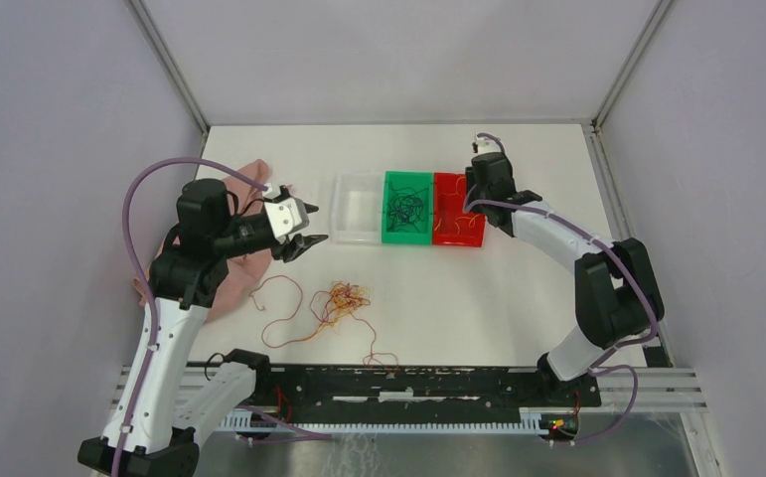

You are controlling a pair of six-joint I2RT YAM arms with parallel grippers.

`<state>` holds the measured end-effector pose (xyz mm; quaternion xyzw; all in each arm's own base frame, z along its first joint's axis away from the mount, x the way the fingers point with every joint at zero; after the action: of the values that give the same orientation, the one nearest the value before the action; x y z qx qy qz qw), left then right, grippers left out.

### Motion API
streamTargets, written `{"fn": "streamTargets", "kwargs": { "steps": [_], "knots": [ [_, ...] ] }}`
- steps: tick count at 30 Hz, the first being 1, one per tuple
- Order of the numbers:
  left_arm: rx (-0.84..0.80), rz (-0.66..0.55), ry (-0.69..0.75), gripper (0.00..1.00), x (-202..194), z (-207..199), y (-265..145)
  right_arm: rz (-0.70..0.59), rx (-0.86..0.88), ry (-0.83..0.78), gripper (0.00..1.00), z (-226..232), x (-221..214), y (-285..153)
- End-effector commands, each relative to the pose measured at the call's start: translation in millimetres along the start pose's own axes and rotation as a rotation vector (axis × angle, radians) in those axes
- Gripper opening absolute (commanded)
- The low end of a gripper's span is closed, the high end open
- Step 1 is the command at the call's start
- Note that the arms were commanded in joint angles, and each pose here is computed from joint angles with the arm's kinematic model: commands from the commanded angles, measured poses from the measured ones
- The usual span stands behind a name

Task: Untangle the cables
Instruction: Place the cable in the bin.

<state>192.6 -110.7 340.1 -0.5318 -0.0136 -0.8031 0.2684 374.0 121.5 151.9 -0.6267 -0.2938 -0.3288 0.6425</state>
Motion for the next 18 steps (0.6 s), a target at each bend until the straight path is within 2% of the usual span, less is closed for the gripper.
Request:
{"fn": "streamTargets", "kwargs": {
  "steps": [1, 8, 18],
  "knots": [
    [0.029, -0.027, 0.031, 0.6, 11, 5, -3, -0.035, -0.032, -0.034, 0.41, -3, 5, 0],
    [0.027, -0.034, 0.029, 0.6, 13, 6, -2, -0.036, -0.07, -0.055, 0.42, -11, -7, 2],
    [0.045, -0.044, 0.029, 0.6, 18, 8, -5, -0.065, -0.032, -0.021, 0.22, -3, -4, 9]
  ]
}}
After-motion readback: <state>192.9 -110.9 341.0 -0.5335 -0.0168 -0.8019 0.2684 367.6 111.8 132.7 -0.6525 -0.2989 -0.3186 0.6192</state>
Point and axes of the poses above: each gripper's point midway between its finger pads, its own y axis out along the fingers, its own z axis along the line the jaws close on, x = y × z, the point moved 6 cm from there along -y, back along the fingers, and after that the axes turned 4 degrees about y, right-handed, at the moved point
